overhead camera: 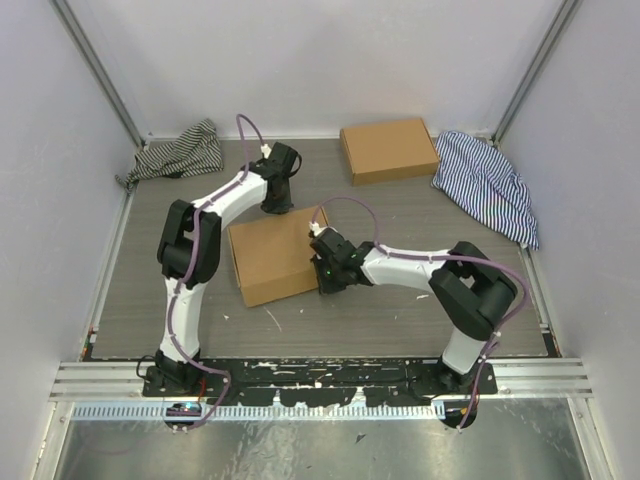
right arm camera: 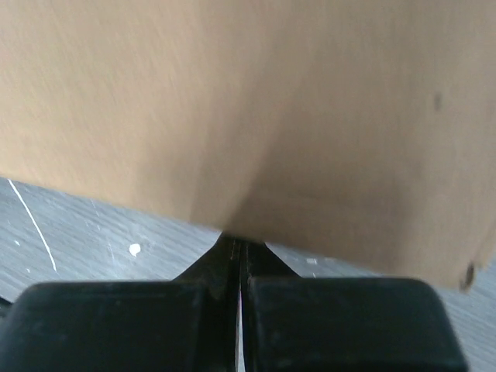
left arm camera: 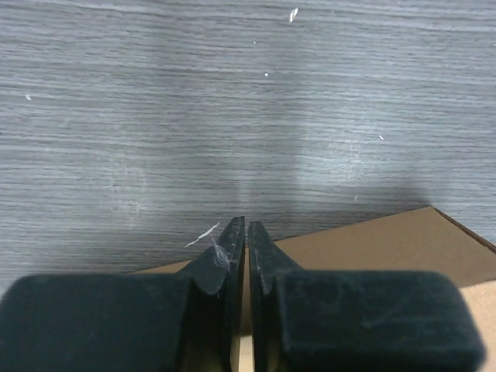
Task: Fold the paper box
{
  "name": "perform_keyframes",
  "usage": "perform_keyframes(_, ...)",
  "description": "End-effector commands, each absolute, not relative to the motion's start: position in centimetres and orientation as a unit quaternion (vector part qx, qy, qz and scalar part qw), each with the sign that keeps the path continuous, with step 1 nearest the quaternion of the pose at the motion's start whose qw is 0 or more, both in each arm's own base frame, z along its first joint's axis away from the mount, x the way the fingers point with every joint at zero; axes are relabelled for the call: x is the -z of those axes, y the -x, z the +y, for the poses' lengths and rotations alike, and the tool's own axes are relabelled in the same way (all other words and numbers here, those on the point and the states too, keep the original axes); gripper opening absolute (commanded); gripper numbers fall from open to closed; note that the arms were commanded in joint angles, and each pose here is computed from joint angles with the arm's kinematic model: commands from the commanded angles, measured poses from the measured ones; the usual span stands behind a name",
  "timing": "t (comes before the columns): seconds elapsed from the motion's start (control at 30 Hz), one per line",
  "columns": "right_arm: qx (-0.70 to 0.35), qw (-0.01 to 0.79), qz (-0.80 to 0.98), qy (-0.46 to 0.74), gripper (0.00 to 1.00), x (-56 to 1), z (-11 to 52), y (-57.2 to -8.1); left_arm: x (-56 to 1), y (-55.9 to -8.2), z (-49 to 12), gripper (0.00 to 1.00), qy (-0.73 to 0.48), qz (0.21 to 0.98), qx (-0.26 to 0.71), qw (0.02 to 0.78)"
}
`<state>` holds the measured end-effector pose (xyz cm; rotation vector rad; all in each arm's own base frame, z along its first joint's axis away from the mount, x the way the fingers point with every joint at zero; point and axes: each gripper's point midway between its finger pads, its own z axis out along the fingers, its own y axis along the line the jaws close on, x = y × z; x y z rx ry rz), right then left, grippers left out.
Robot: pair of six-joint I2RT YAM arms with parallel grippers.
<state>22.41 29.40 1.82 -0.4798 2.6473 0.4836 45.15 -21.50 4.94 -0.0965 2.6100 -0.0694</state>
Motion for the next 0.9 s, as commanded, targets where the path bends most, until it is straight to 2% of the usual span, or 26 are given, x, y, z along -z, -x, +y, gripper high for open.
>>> perform_keyframes(0.0, -0.166, 0.262, 0.937, 0.158, 0.01, -3.5, 31.7, -26.4, -2.3, -42.9, -22.1, 0.10, 0.010, 0.976, 0.039, 0.212)
perform_keyframes(0.13, -0.162, 0.288, 0.934, 0.131, 0.01, -3.3, 32.4, -28.1, -0.7, -41.6, -22.4, 0.05, 0.001, 0.980, 0.048, 0.196)
perform_keyframes(0.23, -0.189, 0.337, 0.917, 0.098, 0.01, -3.5, 33.4, -29.7, 0.4, -40.6, -22.5, 0.00, 0.001, 0.982, 0.058, 0.182)
perform_keyframes(0.43, -0.201, 0.404, 0.892, 0.023, 0.01, -4.0, 33.2, -31.8, 1.4, -39.0, -22.8, 0.00, 0.003, 0.984, 0.073, 0.163)
perform_keyframes(0.63, -0.219, 0.418, 0.881, 0.020, 0.01, -4.0, 35.4, -33.3, 1.1, -38.2, -23.5, 0.00, -0.013, 0.984, 0.088, 0.156)
perform_keyframes(0.87, -0.202, 0.395, 0.896, 0.026, 0.01, -4.8, 33.4, -30.8, 0.4, -38.3, -23.0, 0.00, -0.030, 0.985, 0.073, 0.152)
